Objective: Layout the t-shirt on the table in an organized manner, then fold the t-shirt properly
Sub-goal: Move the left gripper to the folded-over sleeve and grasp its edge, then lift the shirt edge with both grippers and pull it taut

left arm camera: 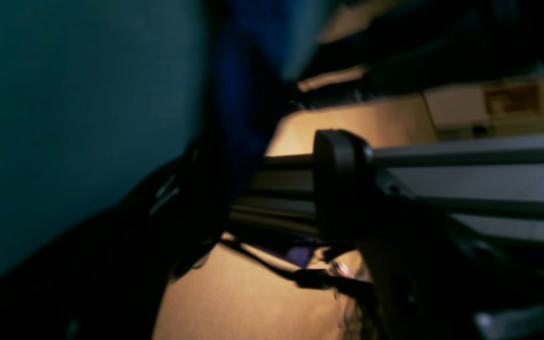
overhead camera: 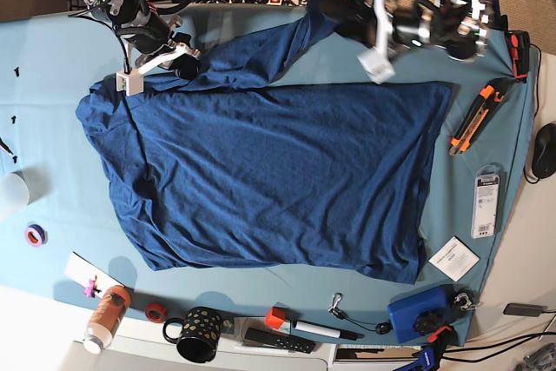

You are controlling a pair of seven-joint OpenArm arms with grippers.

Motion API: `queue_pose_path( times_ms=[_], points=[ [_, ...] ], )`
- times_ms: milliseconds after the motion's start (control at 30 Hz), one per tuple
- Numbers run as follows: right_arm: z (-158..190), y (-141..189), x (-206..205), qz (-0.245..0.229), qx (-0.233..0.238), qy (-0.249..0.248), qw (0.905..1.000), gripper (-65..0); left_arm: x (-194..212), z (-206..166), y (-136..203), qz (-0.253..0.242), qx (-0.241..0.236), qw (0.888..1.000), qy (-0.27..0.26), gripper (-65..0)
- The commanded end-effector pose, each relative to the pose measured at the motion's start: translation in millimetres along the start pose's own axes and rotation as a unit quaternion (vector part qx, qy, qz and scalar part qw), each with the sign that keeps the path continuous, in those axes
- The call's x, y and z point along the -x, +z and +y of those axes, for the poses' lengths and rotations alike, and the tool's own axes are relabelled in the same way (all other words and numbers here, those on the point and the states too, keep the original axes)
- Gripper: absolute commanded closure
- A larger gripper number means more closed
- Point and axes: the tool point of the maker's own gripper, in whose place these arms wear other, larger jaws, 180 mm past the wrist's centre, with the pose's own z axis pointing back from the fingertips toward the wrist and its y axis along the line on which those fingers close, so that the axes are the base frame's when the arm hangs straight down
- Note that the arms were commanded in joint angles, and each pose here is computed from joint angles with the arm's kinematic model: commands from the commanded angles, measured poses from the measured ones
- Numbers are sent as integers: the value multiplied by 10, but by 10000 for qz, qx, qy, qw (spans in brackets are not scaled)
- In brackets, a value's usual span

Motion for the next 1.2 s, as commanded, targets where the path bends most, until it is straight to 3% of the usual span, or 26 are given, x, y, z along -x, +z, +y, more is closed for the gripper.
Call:
queue_pose_path(
  times_ms=[0,167,367,600,733,900,1167],
  points=[
    [65,18,-74,-141,-128,56,9998,0,104,23,-17,236,-107,9997,47,-293],
    [63,19,-67,-122,-127,59,9998,0,88,74,-73,297,-295,9990,-127,-275],
    [76,18,-62,-108,-161,127,9997,0,61,108,-62,266,-373,9988,-165,-7],
    [76,19,-62,-108,-160,127,9997,0,-85,4,-50,-2,-55,9999,-149,0],
    [82,19,-63,-113,-175,119,9997,0,-228,-189,-8,-203,542,9982,-124,0],
    [186,26,-54,-95,-467,157,9987,0,-567,-495,107,-1065,1437,9839,-6,0],
    [278,38,5,56,-728,232,9971,0,-578,-506,113,-1093,1466,9831,-5,0]
  ],
)
